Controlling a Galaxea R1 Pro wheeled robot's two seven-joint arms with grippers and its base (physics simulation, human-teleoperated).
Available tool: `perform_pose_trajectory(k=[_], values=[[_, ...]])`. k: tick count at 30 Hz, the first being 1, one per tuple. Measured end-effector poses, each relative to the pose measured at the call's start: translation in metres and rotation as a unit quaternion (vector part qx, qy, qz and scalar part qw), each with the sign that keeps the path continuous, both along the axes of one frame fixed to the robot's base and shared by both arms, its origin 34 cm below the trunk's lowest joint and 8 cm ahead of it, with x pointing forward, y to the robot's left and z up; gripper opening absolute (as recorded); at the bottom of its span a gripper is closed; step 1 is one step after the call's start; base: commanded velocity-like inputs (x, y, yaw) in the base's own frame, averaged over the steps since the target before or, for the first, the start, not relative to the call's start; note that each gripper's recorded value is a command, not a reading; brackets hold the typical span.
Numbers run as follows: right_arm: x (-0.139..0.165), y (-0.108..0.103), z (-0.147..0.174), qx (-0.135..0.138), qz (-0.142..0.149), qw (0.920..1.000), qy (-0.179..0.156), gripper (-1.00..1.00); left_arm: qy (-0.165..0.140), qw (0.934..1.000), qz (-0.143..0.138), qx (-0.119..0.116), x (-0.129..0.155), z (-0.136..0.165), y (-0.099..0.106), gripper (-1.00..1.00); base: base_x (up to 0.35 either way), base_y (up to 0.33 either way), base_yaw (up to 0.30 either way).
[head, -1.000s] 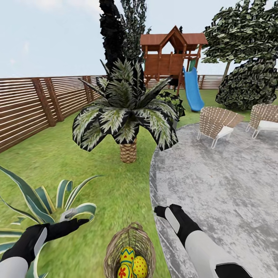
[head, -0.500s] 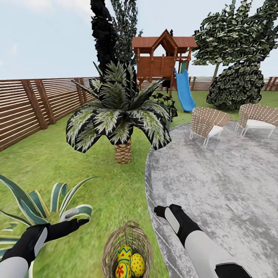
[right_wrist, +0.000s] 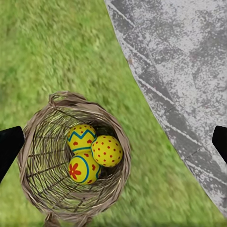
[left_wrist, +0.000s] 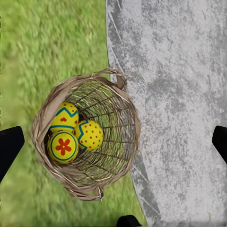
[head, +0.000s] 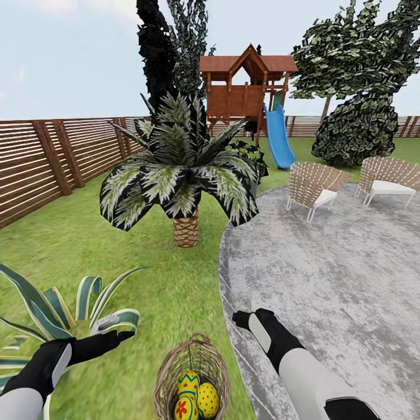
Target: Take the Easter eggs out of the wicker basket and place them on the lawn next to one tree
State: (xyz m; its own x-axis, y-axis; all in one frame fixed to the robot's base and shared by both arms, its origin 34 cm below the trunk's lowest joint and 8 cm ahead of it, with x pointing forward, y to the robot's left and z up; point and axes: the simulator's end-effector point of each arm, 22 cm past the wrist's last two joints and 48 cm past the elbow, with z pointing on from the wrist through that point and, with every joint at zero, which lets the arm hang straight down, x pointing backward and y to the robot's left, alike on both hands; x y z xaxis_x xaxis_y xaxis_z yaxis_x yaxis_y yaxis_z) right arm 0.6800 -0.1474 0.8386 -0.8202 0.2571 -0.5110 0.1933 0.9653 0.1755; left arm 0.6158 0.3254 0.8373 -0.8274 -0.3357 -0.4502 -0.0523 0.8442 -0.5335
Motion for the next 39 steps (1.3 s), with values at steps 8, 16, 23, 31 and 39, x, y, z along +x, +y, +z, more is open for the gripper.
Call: perform_pose_trajectory(k=[8,16,23,31,39], values=[[0.000,-0.001,0.000,-0.001,0.000,1.0000,0.000,1.00,0.009,0.9998,0.003,0.018,-0.002,-0.006,0.004,1.00,0.000,0.000,0.000],[0.000,-0.001,0.000,0.000,0.000,1.0000,0.001,1.00,0.072,0.9845,0.039,0.155,-0.016,-0.048,0.022,1.00,0.000,0.000,0.000],[-0.001,0.002,0.000,0.002,0.001,1.0000,0.003,1.00,0.109,0.9679,0.061,0.218,-0.035,-0.072,0.027,1.00,0.000,0.000,0.000],[-0.001,0.002,0.000,0.001,0.002,1.0000,0.004,1.00,0.103,0.9670,0.065,0.224,-0.041,-0.084,0.024,1.00,0.000,0.000,0.000],[-0.011,0.007,-0.005,-0.007,0.025,0.9993,0.028,1.00,0.097,0.9680,0.066,0.222,-0.037,-0.081,0.022,1.00,0.000,0.000,0.000]])
